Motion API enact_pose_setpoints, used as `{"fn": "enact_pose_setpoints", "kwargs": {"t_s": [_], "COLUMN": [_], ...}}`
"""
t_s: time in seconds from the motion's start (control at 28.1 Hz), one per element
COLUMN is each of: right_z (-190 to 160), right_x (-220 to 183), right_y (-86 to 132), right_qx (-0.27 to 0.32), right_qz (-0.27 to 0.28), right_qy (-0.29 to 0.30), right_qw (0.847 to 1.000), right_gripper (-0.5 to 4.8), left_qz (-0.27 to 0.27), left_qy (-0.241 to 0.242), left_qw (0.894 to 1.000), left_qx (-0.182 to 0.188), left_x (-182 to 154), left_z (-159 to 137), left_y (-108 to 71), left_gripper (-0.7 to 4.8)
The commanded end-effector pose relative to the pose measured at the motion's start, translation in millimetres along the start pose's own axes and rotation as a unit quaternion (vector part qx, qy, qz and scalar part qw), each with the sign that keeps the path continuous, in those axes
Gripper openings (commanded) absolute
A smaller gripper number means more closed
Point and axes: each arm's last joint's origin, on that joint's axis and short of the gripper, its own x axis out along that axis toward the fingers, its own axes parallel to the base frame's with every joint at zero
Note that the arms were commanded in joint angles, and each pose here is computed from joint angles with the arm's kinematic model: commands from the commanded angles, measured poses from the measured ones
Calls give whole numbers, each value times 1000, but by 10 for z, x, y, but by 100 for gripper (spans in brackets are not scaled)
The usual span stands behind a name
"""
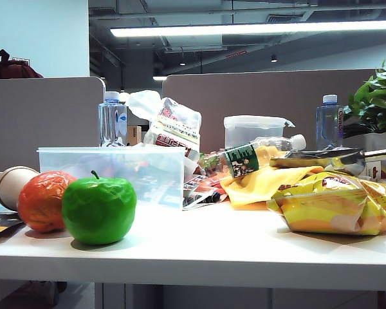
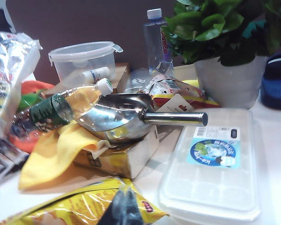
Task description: Pick up the metal ice scoop from the table and place it inside the transparent plastic box.
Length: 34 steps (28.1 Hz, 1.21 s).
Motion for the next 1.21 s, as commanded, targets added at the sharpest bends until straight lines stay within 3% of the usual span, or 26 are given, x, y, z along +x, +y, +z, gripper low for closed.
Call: {"fn": "enact_pose_setpoints", "kwargs": {"t_s": [0.04,0.25,0.43,0.53,0.68,0.96,1.0,1.14,1.21], "right_z": [7,6,5,1,3,25,24,-8,-34], "right_x": [1,1,1,0,0,-1,3,43,77], "right_y": [1,2,14,26,25,-44,-49,-55,-62], "right_qx": [54,130,213,286,399,525,534,537,556], "right_qz": [3,4,23,41,38,-51,-57,-72,-82], "right_qy": [-7,-6,3,16,18,-67,-72,-57,-48], "right_qw": [999,992,977,957,916,847,841,839,826], "right_gripper": [-5,-5,-5,-4,27,31,56,181,263], "left_qz": [-64,-184,-225,-226,-225,-225,-225,-224,-224], "left_qy": [-6,-4,-4,2,7,26,29,37,37], "left_qw": [998,983,974,974,974,974,974,974,974], "left_qx": [4,8,9,11,12,17,18,20,20], "left_x": [-11,-72,-106,-101,-94,-74,-70,-66,-66], "left_z": [16,11,13,4,-2,-29,-34,-51,-51], "left_y": [-123,-348,-421,-427,-429,-440,-441,-443,-443], "left_gripper": [-5,-5,-5,-5,-5,-5,-5,-5,-5]}}
